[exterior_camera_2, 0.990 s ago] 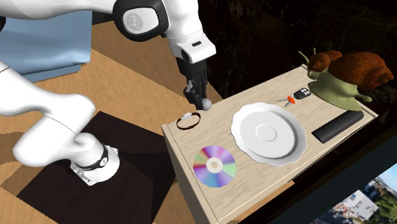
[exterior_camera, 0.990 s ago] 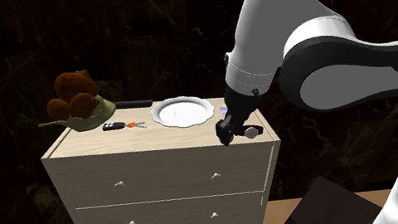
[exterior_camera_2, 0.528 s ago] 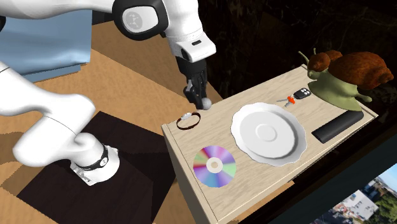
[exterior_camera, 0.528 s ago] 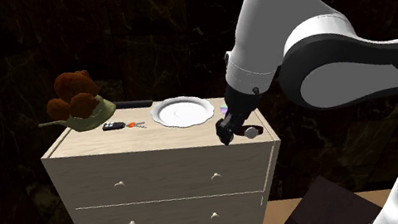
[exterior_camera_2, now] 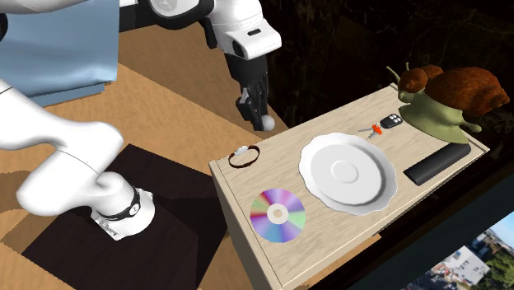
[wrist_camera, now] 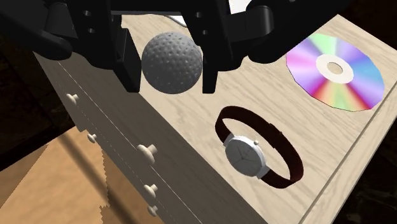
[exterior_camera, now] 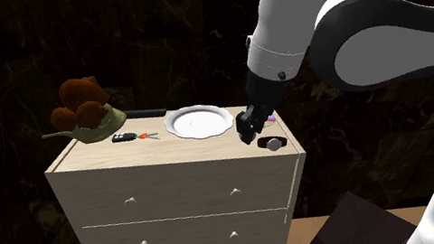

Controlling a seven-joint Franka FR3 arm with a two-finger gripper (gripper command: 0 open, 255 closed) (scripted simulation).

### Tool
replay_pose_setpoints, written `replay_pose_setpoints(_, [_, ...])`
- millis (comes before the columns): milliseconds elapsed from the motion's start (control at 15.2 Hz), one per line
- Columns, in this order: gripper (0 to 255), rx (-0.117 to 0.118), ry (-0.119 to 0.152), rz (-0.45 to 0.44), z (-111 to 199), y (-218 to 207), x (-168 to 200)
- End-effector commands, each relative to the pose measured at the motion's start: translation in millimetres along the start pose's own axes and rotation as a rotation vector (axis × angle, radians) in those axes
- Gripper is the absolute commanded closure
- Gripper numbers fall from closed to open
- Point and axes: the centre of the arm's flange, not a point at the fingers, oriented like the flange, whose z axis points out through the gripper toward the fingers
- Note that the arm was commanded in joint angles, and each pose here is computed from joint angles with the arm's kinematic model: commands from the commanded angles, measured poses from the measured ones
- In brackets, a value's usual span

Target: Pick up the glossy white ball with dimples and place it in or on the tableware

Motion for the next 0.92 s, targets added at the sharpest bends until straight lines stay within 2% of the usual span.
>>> replay_pose_setpoints(0, [255,0.000,0.000,0.000,-11,1,3])
replay_pose_setpoints(462, [255,0.000,0.000,0.000,-43,6,11])
replay_pose_setpoints(858, [255,0.000,0.000,0.000,-26,21,87])
